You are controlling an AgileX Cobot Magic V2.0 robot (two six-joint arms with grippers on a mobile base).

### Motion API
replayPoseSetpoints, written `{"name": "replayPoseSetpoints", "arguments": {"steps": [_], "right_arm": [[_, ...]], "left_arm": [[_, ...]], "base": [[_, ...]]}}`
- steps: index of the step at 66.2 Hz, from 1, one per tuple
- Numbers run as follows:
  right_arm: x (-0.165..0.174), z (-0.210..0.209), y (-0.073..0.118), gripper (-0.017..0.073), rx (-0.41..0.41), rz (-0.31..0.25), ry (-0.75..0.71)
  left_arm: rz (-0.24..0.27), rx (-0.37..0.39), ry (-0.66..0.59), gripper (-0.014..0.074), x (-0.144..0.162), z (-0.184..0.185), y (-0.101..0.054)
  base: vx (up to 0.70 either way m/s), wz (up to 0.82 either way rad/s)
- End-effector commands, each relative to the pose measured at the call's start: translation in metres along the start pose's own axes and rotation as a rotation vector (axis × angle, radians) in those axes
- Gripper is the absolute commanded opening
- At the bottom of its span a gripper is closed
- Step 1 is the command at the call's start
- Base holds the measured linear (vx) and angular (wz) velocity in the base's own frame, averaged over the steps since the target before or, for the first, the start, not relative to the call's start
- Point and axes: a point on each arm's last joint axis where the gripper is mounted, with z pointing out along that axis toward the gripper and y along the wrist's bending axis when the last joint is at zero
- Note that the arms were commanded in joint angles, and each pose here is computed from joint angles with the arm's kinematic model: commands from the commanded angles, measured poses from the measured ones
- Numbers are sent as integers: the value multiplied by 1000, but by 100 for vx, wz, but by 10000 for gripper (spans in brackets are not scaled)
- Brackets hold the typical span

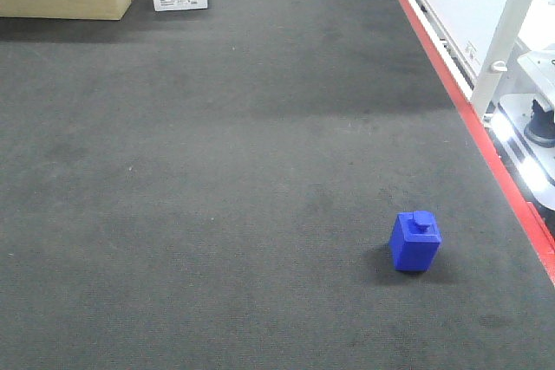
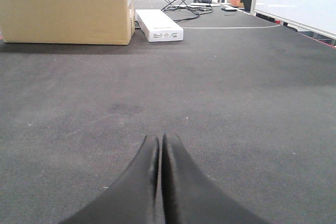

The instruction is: Pour parts from conveyor to right shelf

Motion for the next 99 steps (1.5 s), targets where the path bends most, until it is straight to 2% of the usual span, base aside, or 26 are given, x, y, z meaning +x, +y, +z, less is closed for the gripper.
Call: {"name": "replayPoseSetpoints", "arguments": {"steps": [1,52,62,78,91,96,99], "right_arm": [[-5,0,0,-9,6,-5,-80],[-5,0,0,-9,6,-5,-80],[-8,-1,0,-9,6,-5,-116],[-28,-5,-1,-9,9,-2,-338],[-60,-22,-1,-9,13,-5,-665],[-80,-31,0,-8,13,-31,-707],[-96,-38,2,-7,15,-79,-717]], "left_arm": [[-16,10,-80,-6,-13,0,-1],[-16,10,-80,-6,-13,0,-1],[-16,10,-80,-6,-13,0,-1],[-16,10,-80,-6,-13,0,-1],[-16,10,-80,-6,-13,0,-1],[-16,10,-80,-6,-13,0,-1],[-16,10,-80,-6,-13,0,-1]], "base": [[0,0],[0,0],[0,0],[0,0],[0,0],[0,0],[0,0]]}}
